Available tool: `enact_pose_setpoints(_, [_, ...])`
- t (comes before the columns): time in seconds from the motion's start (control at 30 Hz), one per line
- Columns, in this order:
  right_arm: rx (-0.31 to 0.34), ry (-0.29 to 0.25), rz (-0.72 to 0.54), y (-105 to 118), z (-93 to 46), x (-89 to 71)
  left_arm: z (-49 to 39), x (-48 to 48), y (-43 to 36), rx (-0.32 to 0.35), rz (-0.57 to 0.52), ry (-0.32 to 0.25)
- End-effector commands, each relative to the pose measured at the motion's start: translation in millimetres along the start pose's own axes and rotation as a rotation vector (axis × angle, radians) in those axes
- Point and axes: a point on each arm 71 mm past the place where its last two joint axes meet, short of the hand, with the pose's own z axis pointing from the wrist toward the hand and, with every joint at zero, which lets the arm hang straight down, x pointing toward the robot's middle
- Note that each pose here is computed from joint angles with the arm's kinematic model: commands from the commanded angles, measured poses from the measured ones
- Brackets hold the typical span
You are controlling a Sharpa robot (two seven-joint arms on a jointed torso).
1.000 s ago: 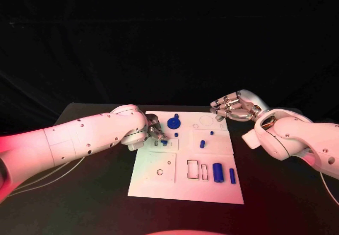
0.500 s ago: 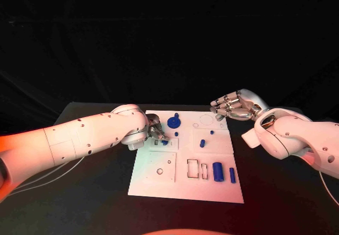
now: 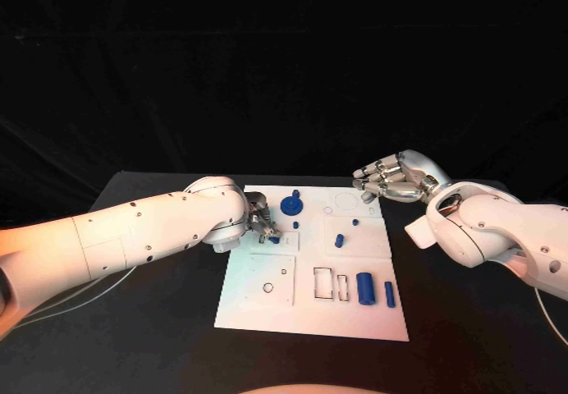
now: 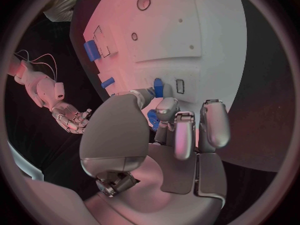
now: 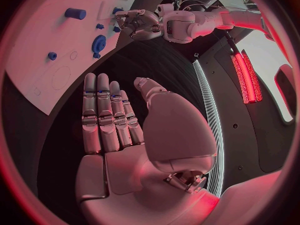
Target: Assemble the parts on the task board
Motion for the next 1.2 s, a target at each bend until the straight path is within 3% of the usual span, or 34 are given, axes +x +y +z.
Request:
enact_pose_setpoints(0.03, [-0.004,0.015,0.002,0.2,0.1,1.5,0.2,1.2,0.7,-0.016,0.028,-0.004])
enact_pose_setpoints(1.2, [-0.004,0.017,0.001,-0.3,-0.1,1.7,-0.5,5.1,-5.2,-0.005,0.062,0.022])
